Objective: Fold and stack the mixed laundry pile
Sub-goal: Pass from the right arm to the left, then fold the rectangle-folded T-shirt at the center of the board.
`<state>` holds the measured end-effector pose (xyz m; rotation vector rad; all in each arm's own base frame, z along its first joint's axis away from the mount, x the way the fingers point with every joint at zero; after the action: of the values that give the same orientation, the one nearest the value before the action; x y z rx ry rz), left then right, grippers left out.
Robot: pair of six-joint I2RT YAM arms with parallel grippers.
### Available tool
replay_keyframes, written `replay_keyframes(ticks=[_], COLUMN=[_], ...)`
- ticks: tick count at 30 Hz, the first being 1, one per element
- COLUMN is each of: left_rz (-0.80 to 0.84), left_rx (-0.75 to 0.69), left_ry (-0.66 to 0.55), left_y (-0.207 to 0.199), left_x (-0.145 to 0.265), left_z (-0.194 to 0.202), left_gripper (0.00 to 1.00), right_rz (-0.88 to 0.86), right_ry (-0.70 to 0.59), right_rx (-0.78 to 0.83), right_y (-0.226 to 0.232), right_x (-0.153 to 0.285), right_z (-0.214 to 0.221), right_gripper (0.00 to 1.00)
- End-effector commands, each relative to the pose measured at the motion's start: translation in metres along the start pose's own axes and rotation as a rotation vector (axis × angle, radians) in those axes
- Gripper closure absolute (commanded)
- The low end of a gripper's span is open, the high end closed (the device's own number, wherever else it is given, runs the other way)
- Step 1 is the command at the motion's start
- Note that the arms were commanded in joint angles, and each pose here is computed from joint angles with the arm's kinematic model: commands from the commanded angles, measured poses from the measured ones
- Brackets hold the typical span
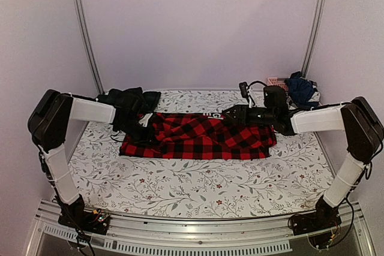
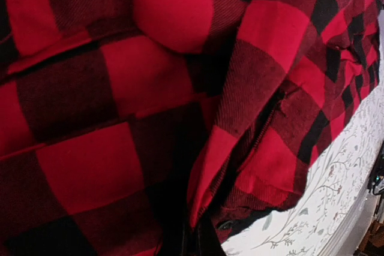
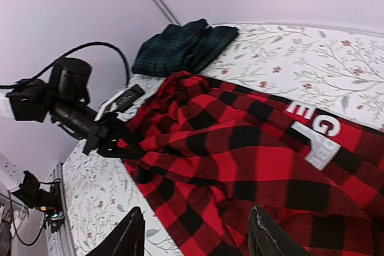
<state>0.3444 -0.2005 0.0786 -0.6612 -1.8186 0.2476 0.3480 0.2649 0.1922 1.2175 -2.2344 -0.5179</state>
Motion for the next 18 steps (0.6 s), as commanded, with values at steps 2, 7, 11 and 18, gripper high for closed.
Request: replay_keyframes(ticks=[2, 7, 11, 18], left_rz=[-0.038, 0.211, 0.251, 0.27], left_rx=[0.002, 0.003, 0.005, 0.034], left_ry=[-0.021, -0.088, -0.08, -0.114], left_y=[0.012, -0.018, -0.025, -0.028], left_x=[0.031, 0.044, 0.047, 0.071], left_z=[-0.014, -0.037, -0.049, -0.076], left_gripper=[1.0, 1.0, 1.0, 1.0], right_rz=[0.347, 0.43, 0.424, 0.465], right_ry=[0.138, 0.186, 0.229, 0.294], right_rx=[0.151, 0.303, 0.371, 0.426], right_y=[-0.051, -0.072, -0.081, -0.093], right_x=[0.01, 0.002, -0.008, -0.005], right_z=[0.022, 0.025, 0.03, 0.034], right_gripper=[0.37, 0.35, 0.35, 0.32])
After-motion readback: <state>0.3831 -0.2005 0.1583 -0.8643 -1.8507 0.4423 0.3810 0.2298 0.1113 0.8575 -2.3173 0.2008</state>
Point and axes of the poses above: each gripper's point midway between its finger pads, its own x axis back along the fingers, its own y axis along the line the jaws close on, z = x × y, the point moved 6 cm from there along x, back along the fingers, and after that the axes turned 1 degree about -x, right-handed, at the moved point
